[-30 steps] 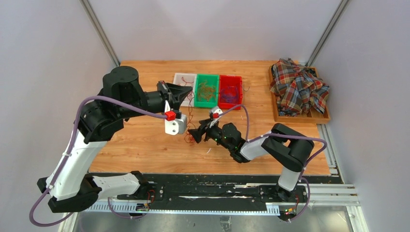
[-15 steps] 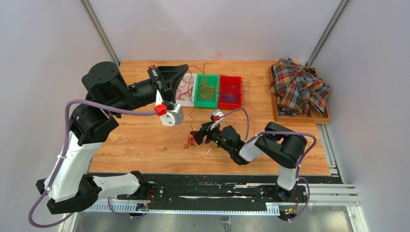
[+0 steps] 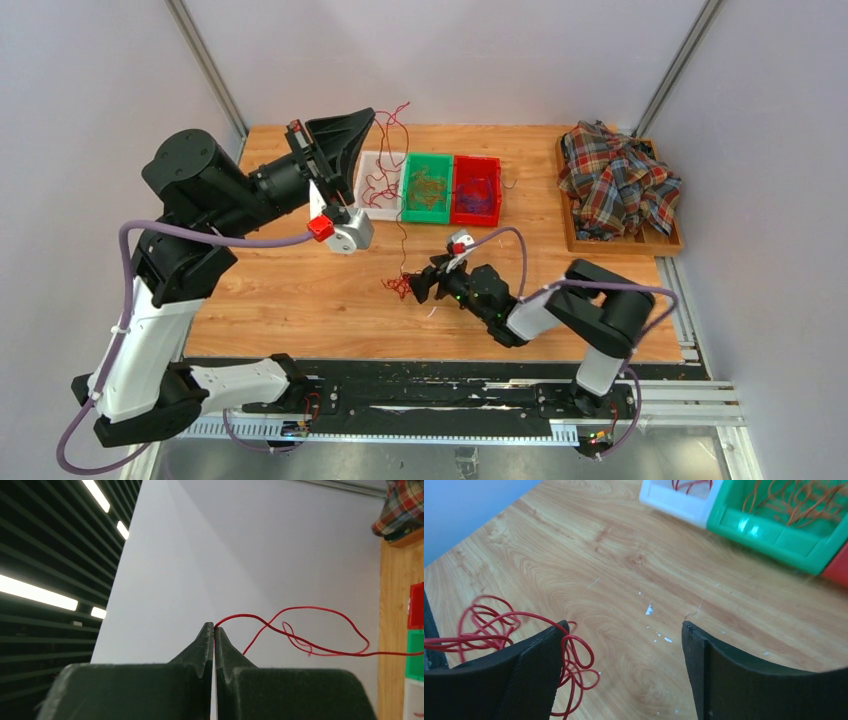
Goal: Untangle the cables
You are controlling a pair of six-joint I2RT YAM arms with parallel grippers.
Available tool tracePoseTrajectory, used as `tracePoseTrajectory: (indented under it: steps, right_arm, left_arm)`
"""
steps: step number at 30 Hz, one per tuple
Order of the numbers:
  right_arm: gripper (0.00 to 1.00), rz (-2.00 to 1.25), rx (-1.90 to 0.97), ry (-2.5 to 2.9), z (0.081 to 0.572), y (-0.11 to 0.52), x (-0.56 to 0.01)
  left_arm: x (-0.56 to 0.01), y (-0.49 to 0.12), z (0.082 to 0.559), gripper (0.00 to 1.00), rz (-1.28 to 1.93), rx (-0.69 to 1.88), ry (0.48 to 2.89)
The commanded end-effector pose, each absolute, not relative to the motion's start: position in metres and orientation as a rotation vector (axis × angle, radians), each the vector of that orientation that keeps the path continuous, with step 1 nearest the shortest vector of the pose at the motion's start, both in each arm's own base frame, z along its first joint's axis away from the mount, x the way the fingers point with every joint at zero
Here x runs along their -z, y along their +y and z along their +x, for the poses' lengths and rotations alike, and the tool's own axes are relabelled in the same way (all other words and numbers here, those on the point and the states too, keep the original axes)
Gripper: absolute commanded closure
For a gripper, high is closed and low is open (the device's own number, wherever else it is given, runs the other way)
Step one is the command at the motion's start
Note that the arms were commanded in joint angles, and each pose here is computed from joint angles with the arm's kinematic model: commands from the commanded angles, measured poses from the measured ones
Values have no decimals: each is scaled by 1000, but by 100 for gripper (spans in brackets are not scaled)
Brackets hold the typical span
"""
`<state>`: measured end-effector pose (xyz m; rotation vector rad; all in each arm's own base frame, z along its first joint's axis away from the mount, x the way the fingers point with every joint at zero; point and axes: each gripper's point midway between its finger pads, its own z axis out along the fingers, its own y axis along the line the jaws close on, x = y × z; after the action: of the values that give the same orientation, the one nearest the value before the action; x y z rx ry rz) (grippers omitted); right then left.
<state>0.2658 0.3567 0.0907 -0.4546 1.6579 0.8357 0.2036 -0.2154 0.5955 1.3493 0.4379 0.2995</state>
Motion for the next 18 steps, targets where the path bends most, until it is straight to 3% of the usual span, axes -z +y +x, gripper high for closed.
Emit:
tracePoseTrajectory:
  steps: [1,8,18]
  right_arm:
    - [14,-491,-763,1494,267,338,-158]
    - [9,-710,-743,1461,243,335,-194]
    - [9,-745,-844,1361,241,363,-230]
  left_arm:
    - [-585,-211,205,99,1369,-378,412]
    - [-577,-215,218,99,1386,-411,439]
    - [-578,-217,220,99,1380,-414,433]
